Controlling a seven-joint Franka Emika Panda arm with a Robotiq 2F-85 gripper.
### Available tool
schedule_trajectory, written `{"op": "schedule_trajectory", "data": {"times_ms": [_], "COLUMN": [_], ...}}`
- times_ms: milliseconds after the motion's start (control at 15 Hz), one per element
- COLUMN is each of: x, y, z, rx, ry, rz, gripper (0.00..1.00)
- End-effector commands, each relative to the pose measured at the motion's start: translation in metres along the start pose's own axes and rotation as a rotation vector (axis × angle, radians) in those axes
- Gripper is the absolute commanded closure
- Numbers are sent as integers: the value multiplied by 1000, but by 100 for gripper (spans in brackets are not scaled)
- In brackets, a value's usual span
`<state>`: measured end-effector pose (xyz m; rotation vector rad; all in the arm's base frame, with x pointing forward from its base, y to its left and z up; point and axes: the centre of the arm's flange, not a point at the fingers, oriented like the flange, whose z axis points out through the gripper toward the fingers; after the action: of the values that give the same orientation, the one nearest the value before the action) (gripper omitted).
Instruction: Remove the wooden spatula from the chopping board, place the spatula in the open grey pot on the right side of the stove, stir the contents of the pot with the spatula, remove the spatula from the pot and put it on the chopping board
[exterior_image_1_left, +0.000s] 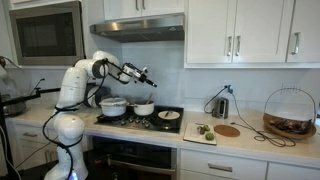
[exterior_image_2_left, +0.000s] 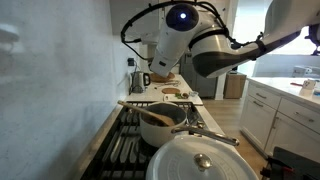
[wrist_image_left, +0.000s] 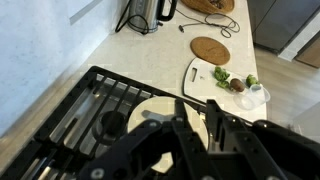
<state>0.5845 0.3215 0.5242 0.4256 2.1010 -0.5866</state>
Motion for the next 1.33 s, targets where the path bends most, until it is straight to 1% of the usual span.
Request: {"op": "schedule_trajectory", "data": {"times_ms": [0, 200, 333, 467, 533, 600, 667, 733, 800, 933, 1000, 1133, 1200, 1267], "x": [-3, -3, -8, -18, -27, -37, -47, -57, -67, -83, -88, -99, -101, -103], "y": [7, 9, 7, 3, 0, -3, -7, -12, -18, -32, -38, -49, -54, -58], "z": [-8, -9, -7, -3, 0, 3, 7, 12, 17, 29, 35, 47, 53, 57], "rx": [-8, -23, -46, -77, -86, -92, -93, -93, -87, -72, -62, -51, -54, -63], "ry": [35, 94, 197, 330, 391, 452, 512, 566, 626, 738, 791, 897, 943, 987], "rz": [-7, 7, 34, 61, 80, 97, 118, 149, 171, 226, 251, 314, 354, 388], "gripper": [93, 93, 93, 93, 87, 48, 58, 50, 45, 30, 22, 8, 2, 0]}}
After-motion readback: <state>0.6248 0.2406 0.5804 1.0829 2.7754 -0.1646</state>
